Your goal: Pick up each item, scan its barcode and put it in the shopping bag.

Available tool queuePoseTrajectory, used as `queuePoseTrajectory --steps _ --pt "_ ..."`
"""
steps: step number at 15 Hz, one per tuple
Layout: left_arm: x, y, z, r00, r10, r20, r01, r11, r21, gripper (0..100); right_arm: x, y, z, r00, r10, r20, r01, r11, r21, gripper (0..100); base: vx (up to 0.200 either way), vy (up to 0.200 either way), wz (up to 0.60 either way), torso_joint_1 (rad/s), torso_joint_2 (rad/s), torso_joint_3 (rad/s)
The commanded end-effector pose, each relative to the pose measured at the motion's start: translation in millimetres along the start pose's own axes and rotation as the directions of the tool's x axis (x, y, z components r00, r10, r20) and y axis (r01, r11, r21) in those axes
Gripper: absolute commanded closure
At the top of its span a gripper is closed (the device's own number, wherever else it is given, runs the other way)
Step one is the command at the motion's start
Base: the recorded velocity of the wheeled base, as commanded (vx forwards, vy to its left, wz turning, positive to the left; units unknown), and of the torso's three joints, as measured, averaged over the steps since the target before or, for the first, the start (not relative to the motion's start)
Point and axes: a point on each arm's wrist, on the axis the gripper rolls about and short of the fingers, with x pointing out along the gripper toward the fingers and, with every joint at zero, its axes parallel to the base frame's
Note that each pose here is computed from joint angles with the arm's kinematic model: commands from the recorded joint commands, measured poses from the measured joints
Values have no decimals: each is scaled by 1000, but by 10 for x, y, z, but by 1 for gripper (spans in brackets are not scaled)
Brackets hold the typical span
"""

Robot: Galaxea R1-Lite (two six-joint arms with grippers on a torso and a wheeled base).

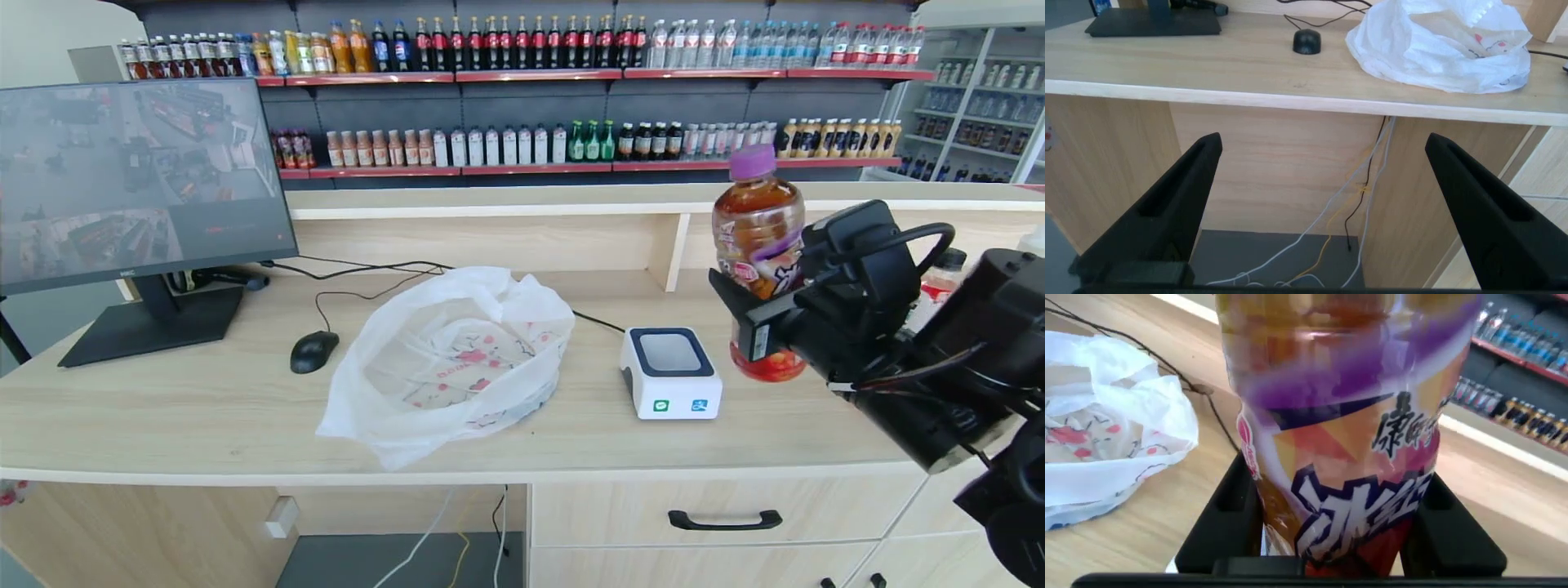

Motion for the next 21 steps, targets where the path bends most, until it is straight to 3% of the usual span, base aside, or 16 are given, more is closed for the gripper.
queuePoseTrajectory --steps 1,4,5,12,17,21 --pt "-1 0 1 1000 0 1 0 1000 0 0 154 76 31 999 -19 51 22 998 -61 100 0 0 0 0 0 0" --pt "-1 0 1 1000 1 1 -1 1000 0 0 299 225 -164 988 -53 144 70 990 -120 100 0 0 0 0 0 0" --pt "1 0 -3 1000 0 -1 0 1000 0 0 292 278 -258 993 -17 118 35 988 -149 100 0 0 0 0 0 0" --pt "1 0 -3 1000 0 -1 0 1000 0 0 255 378 -178 985 57 164 -10 962 -273 100 0 0 0 0 0 0" --pt "-1 0 1 1000 0 1 0 1000 0 0 427 393 -407 947 246 205 -88 815 -572 100 0 0 0 0 0 0" --pt "1 0 -3 1000 0 -1 0 1000 0 0 561 392 -519 914 331 235 -77 709 -701 100 0 0 0 0 0 0"
